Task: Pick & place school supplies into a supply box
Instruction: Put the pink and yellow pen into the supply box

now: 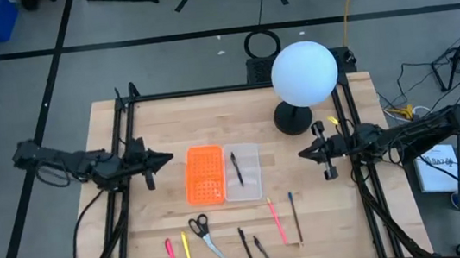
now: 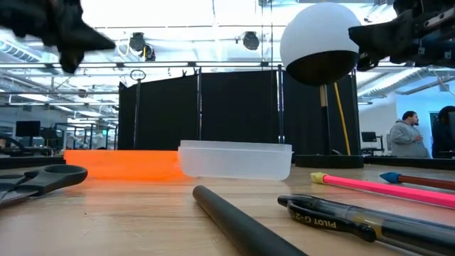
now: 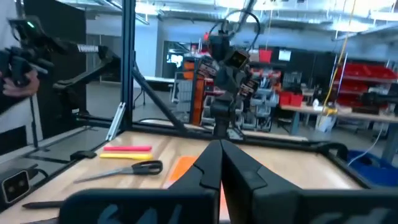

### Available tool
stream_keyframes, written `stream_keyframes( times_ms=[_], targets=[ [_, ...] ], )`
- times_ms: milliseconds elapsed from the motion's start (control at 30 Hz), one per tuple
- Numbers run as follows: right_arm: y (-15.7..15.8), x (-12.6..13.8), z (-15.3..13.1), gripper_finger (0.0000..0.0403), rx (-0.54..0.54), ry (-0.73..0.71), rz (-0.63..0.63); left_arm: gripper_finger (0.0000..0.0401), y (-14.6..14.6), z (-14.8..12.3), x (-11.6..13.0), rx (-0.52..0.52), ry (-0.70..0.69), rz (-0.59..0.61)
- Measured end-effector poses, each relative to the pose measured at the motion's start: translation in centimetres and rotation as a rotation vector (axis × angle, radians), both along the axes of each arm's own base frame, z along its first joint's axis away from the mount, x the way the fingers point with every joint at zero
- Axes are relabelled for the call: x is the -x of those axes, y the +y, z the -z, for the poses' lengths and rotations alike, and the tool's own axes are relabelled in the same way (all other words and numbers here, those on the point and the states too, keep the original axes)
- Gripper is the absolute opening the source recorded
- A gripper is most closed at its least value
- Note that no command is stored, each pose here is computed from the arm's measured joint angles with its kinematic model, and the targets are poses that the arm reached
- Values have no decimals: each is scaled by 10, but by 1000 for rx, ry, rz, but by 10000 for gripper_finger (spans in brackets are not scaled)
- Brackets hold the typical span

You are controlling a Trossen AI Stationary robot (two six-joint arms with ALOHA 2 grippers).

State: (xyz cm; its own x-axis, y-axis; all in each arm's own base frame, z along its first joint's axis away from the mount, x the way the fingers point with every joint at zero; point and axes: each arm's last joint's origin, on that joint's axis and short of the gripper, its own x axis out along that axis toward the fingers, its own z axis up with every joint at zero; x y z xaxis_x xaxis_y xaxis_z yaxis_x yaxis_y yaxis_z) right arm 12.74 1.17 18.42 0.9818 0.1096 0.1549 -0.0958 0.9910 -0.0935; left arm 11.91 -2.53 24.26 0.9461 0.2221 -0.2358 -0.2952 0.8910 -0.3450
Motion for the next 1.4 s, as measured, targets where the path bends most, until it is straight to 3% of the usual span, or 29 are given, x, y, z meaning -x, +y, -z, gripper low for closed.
stream_keyframes(
  times_ms=[233, 433, 567, 733, 900, 1100, 1400],
  targets=[
    [0, 0, 0, 0, 32, -8, 2, 4, -49, -41, -39, 129, 404, -92],
    [0, -1, 4, 0, 56, 39, 1, 4, -113, -50, -74, 320, 637, -217],
    [0, -1, 7, 0, 59, 65, 0, 4, -156, -51, -82, 442, 752, -345],
    [0, -1, 10, 0, 62, 98, -2, 11, -200, -31, -80, 576, 890, -559],
    [0, -1, 15, 0, 86, 146, -2, 26, -230, 2, -78, 663, 930, -713],
    [0, -1, 17, 0, 108, 162, -1, 57, -251, 29, -91, 743, 975, -693],
    [0, -1, 17, 0, 119, 159, 3, 159, -268, 51, -99, 858, 1074, -694]
  ],
)
